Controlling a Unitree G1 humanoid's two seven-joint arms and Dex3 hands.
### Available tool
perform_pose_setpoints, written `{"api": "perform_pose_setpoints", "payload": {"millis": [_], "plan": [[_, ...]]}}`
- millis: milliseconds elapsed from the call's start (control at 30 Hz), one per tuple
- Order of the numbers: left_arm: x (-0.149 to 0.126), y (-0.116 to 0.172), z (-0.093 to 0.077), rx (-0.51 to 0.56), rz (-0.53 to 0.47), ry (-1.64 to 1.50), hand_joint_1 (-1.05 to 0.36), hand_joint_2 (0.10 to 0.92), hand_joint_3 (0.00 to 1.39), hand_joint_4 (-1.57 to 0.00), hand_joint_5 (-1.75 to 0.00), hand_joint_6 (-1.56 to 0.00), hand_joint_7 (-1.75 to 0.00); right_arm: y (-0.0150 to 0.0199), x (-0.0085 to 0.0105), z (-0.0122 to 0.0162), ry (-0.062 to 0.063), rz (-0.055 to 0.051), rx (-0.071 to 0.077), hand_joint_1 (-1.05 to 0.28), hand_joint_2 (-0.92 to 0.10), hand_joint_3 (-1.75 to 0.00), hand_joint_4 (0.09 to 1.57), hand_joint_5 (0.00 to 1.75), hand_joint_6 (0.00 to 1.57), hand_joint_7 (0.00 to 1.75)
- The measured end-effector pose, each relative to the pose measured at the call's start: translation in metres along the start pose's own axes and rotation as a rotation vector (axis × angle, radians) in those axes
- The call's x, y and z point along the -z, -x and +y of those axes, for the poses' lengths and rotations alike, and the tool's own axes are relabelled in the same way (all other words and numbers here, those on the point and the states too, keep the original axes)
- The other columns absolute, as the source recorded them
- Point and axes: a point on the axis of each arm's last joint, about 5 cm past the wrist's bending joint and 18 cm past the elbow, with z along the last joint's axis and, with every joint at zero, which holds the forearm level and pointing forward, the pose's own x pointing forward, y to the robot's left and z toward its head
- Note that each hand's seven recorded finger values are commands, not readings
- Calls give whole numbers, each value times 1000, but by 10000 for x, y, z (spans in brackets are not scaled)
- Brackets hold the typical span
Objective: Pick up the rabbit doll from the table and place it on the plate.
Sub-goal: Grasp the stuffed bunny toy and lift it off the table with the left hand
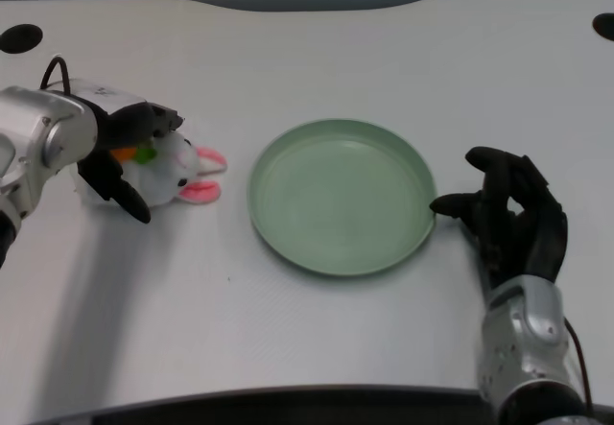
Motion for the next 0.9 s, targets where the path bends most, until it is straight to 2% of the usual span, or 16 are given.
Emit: {"api": "perform_pose_setpoints", "payload": {"millis": [167,367,567,700,767,833,900], "plan": [[12,-80,-66,-3,28,-13,-1048,897,20,-10,-10,-34,-12,2,-8,-8,7,-6,-3,-399,-921,-482,803,1432,652,1178],[5,-145,-163,0,69,-75,-1048,872,3,-3,-2,-18,-5,4,-12,-25,11,-8,-2,-398,-921,-471,803,1436,663,1182],[-5,-175,-261,-78,79,-193,-1005,868,1,-16,-9,-38,-13,2,-15,-24,3,-11,3,-391,-921,-435,809,1425,680,1174],[11,-177,-313,-122,73,-217,-931,853,0,-83,-52,-101,-39,4,-17,-24,2,-13,3,-400,-921,-445,793,1416,666,1162],[19,-177,-331,-147,73,-220,-837,819,0,-231,-221,-292,-67,8,-15,-27,2,-13,3,-404,-921,-434,791,1417,666,1161],[28,-175,-340,-186,71,-210,-755,799,0,-208,-643,-479,-45,8,-15,-28,3,-13,3,-405,-921,-428,791,1417,667,1161],[33,-175,-348,-220,68,-197,-643,795,1,-255,-1015,-674,-125,8,-14,-28,3,-11,5,-401,-921,-429,792,1417,670,1163]]}}
